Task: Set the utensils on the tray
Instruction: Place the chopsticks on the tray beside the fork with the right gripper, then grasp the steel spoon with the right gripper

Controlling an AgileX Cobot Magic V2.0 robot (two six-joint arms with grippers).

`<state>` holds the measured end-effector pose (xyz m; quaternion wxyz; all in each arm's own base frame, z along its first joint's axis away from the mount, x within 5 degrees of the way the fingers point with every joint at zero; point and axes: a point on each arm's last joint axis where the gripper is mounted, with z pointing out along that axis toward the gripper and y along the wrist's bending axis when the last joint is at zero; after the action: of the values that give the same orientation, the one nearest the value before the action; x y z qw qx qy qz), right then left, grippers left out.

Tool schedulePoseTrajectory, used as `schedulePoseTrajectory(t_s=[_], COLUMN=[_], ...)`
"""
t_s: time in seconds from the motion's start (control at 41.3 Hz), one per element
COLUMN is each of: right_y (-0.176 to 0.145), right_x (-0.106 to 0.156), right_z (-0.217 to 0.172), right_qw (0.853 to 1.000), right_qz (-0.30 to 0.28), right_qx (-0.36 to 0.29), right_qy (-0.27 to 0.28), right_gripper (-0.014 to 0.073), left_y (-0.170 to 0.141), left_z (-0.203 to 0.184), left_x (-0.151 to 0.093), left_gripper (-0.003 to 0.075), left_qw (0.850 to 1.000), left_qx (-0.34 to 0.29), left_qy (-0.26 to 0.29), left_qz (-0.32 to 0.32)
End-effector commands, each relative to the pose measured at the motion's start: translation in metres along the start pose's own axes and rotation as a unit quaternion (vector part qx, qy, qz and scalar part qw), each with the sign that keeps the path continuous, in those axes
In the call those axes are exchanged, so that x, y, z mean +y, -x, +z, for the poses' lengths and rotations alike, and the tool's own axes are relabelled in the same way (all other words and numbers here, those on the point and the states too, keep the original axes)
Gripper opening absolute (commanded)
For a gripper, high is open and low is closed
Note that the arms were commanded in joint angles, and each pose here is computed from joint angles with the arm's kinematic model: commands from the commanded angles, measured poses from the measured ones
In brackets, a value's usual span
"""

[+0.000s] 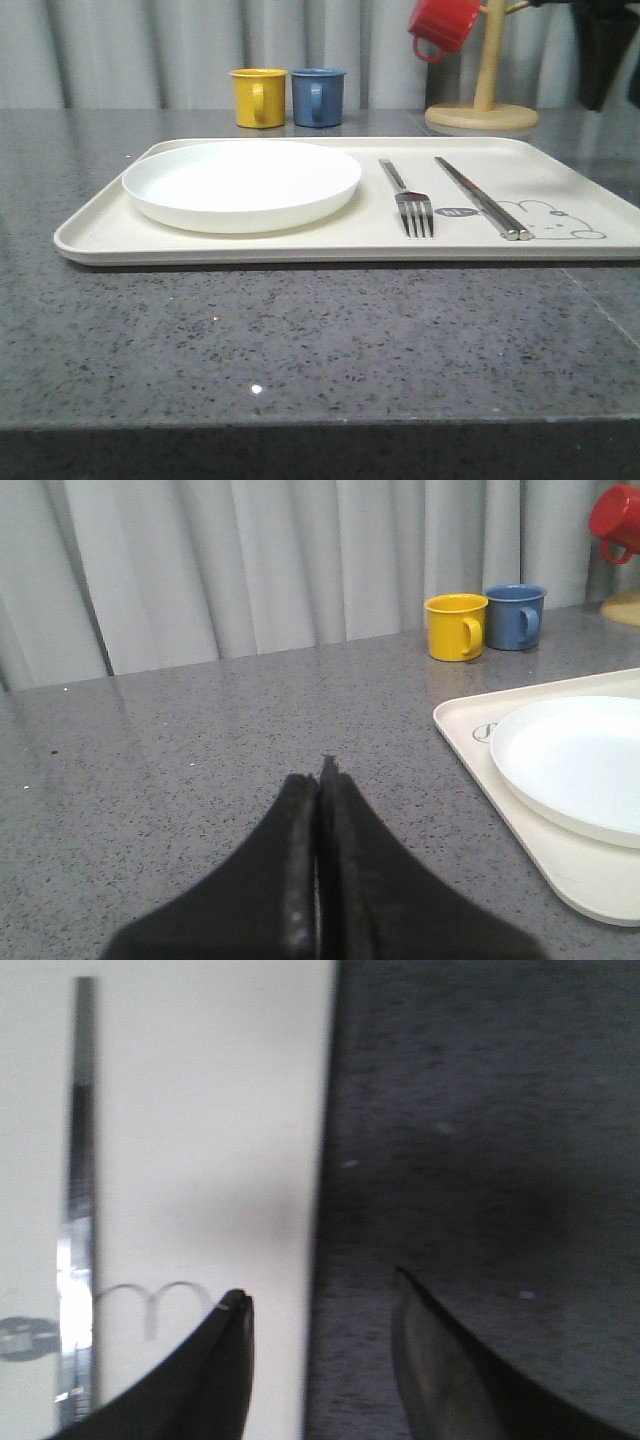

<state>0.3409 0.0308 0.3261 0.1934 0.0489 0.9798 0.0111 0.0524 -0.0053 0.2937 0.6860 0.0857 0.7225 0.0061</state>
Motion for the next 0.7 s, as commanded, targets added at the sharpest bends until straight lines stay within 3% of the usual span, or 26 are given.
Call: schedulePoseTrajectory(t_s=[0.0, 0.121, 0.29, 0.678], right_y=[0.006, 0.008, 0.010, 0.019], right_x=[-0.038, -0.081, -0.113, -0.123], right_z=[-0.027, -0.026, -0.019, 0.033], right_qw=[0.999, 0.997, 0.996, 0.997], right_qz=[0.007, 0.030, 0.039, 0.033], right_qx=[-0.039, -0.039, -0.037, 0.008], right_qy=[-0.030, -0.058, -0.077, -0.074], right_gripper=[0.0358, 0.0358, 0.0358, 0.0358], left_y=[0.016, 0.016, 0.016, 0.016], left_z=[-0.002, -0.002, -0.002, -0.002], left_x=[0.002, 0.002, 0.002, 0.002], left_gripper=[-0.0019, -0.0019, -0.0019, -0.0019], left_qw=[0.999, 0.999, 0.999, 0.999], left_qx=[-0.052, -0.052, -0.052, -0.052], left_qy=[0.004, 0.004, 0.004, 0.004], left_qz=[-0.008, -0.008, -0.008, -0.008])
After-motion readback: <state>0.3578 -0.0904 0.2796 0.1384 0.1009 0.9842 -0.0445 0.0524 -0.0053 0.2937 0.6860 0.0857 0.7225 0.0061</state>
